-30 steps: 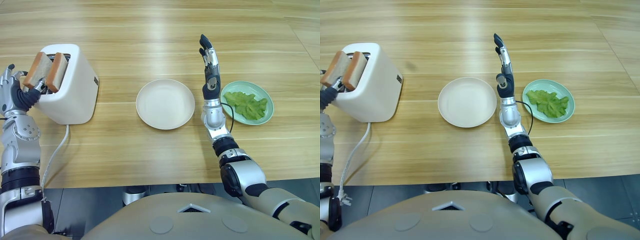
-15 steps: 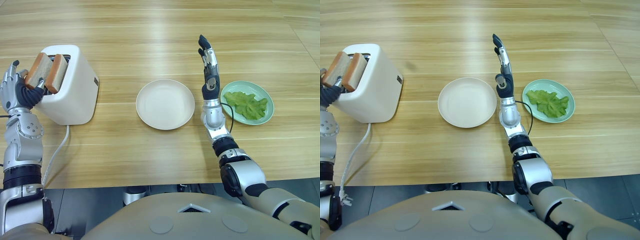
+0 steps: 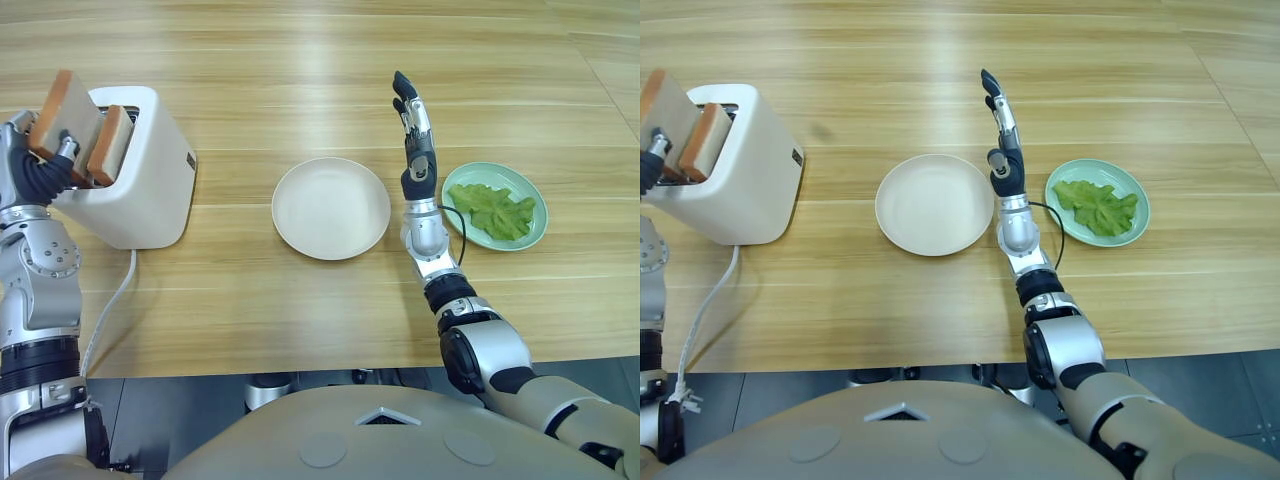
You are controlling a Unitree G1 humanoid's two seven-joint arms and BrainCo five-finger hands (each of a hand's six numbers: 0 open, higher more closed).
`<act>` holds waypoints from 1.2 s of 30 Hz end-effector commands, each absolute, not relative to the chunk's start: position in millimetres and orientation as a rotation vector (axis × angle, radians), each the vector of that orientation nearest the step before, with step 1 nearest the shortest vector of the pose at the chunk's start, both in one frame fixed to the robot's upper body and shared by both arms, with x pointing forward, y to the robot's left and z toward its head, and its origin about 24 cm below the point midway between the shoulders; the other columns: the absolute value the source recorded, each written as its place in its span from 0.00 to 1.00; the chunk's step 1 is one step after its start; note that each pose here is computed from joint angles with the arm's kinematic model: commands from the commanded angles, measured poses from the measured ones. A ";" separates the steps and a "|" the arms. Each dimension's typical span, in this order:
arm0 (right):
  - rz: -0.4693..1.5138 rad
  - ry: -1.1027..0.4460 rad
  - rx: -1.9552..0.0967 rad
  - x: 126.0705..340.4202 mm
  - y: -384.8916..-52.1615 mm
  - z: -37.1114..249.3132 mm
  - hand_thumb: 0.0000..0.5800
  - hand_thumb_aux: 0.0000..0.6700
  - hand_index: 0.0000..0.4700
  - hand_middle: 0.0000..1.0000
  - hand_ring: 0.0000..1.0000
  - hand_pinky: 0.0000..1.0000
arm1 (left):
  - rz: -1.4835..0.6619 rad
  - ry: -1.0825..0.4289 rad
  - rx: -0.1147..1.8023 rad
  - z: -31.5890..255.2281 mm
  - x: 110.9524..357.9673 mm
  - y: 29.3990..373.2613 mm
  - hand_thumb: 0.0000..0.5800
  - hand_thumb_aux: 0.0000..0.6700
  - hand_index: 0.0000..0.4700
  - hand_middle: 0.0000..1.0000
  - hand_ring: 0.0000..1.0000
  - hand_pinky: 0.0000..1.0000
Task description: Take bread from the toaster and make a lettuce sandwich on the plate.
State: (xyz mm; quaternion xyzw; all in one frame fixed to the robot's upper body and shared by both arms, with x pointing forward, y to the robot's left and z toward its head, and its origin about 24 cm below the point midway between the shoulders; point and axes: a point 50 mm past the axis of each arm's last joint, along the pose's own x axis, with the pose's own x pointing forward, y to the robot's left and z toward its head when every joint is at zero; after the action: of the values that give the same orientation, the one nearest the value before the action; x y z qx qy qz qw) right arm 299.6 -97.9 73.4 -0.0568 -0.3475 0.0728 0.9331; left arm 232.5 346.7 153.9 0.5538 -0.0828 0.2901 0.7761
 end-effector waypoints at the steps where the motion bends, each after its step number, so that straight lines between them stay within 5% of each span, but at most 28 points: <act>1: 0.168 -0.682 -0.131 300.4 -94.8 69.4 0.00 0.00 0.00 0.00 0.00 0.00 | 0.648 -0.277 1.209 177.0 227.4 335.7 1.00 1.00 0.98 1.00 1.00 1.00; 13: 0.151 -0.688 -0.126 303.9 -95.9 72.7 0.00 0.00 0.00 0.00 0.00 0.00 | 0.630 -0.589 1.217 241.4 220.3 298.5 1.00 1.00 0.98 1.00 1.00 1.00; 21: 0.117 -0.681 -0.108 311.4 -101.1 77.3 0.00 0.00 0.00 0.00 0.00 0.00 | 0.388 -0.702 1.103 243.3 243.2 255.0 1.00 1.00 0.98 1.00 1.00 1.00; 28: 0.056 -0.697 -0.086 317.8 -112.1 85.7 0.00 0.00 0.00 0.00 0.00 0.00 | -0.249 -0.553 0.846 188.7 279.5 192.3 1.00 1.00 0.98 1.00 1.00 1.00; 36: 0.032 -0.692 -0.076 322.3 -115.4 88.7 0.00 0.00 0.00 0.00 0.00 0.00 | -0.741 -0.254 0.644 112.3 309.1 162.0 1.00 1.00 0.98 1.00 1.00 1.00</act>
State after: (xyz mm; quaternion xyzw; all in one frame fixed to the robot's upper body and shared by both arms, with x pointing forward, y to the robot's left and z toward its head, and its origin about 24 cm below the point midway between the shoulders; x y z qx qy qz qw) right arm 319.3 -116.2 88.1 -0.0393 -0.3455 0.0184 0.9374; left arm 306.7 169.7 128.1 0.3298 -0.1483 -0.3008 0.8825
